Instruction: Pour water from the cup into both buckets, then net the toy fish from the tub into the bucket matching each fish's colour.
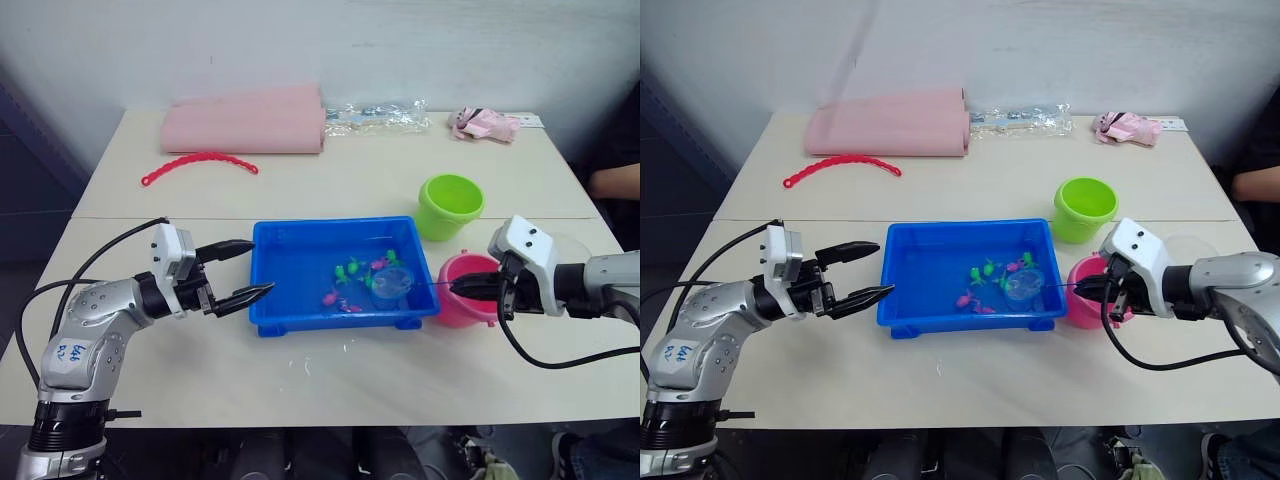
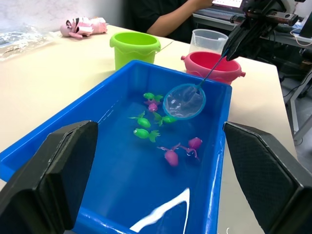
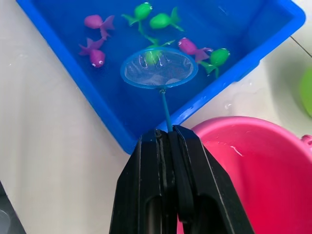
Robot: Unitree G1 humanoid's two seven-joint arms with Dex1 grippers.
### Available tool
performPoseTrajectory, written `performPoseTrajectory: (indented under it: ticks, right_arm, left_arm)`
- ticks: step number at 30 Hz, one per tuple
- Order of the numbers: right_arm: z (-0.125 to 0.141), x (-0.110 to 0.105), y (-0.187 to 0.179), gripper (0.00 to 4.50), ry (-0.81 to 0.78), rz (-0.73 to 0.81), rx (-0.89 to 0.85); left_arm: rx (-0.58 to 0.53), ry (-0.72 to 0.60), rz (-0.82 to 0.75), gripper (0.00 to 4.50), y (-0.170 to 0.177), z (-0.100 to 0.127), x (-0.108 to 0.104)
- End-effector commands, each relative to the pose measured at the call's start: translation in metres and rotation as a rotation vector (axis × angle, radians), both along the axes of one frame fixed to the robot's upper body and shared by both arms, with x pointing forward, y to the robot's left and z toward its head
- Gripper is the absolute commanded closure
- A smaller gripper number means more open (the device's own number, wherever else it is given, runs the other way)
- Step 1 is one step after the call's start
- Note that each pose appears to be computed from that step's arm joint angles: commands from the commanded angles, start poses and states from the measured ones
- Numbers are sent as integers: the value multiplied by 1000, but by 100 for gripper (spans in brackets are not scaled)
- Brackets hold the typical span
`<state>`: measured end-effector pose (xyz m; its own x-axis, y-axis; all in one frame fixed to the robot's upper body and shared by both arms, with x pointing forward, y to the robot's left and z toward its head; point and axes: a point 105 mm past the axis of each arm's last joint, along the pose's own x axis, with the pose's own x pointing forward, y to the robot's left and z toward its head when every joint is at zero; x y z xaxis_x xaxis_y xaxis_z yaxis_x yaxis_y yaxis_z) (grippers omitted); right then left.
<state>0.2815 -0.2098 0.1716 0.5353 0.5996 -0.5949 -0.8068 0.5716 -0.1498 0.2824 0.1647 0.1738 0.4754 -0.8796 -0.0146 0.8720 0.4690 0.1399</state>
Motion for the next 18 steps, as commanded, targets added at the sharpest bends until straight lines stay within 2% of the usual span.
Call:
performPoseTrajectory:
  ticks: [1, 7, 18]
  right_arm:
    - [1, 2, -2, 450, -4, -27, 24]
    - [-11, 1, -2, 450, 29, -35, 11]
    - [-16, 14, 11, 450, -25, -48, 47]
  left_arm:
    - [-18, -36, -20, 5, -6, 8, -5]
    - [-22, -39, -19, 5, -5, 10, -3]
    - [-27, -42, -16, 5, -3, 10, 0]
